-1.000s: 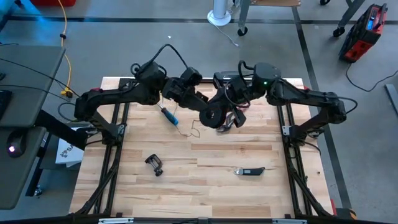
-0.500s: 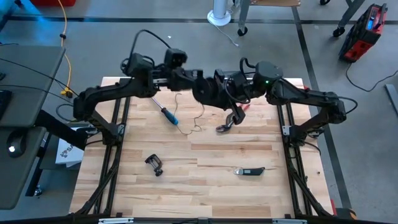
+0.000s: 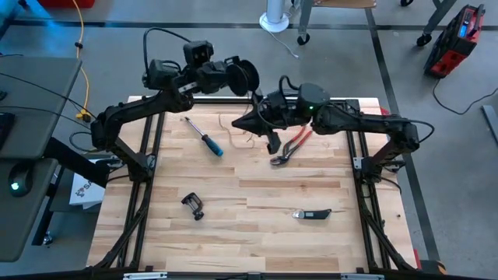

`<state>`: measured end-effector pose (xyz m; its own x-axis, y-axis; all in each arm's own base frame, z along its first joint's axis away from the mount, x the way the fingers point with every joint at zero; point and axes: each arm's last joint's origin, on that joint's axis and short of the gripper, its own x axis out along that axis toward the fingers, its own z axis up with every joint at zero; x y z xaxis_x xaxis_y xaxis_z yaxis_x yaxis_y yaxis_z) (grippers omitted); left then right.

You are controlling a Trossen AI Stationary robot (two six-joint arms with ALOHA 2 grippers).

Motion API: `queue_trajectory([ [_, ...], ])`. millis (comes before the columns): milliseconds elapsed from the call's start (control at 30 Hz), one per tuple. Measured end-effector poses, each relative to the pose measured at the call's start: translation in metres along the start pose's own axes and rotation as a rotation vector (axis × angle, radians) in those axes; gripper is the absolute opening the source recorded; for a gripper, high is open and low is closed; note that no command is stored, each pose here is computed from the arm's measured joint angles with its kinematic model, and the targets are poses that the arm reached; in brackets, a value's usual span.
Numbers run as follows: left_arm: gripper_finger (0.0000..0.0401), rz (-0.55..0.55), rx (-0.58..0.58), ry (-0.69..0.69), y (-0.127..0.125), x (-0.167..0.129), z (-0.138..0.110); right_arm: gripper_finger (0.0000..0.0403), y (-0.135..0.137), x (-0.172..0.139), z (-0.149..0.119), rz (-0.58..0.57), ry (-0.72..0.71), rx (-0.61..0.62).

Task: Coil cords
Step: Coil the black wire onto the black spool

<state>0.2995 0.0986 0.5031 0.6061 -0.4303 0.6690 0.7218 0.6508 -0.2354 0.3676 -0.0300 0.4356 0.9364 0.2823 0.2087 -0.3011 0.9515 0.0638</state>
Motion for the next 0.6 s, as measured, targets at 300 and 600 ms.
queue_trajectory([
  [300, 0.0001, 0.0, 0.106, -0.04, 0.003, -0.014, 0.018, 0.0, -0.008, 0.012, -0.016, -0.033, -0.014, 0.13],
  [600, 0.0001, 0.036, 0.293, -0.017, -0.017, -0.043, 0.064, 0.0065, 0.0, 0.008, -0.007, -0.028, -0.036, 0.174],
])
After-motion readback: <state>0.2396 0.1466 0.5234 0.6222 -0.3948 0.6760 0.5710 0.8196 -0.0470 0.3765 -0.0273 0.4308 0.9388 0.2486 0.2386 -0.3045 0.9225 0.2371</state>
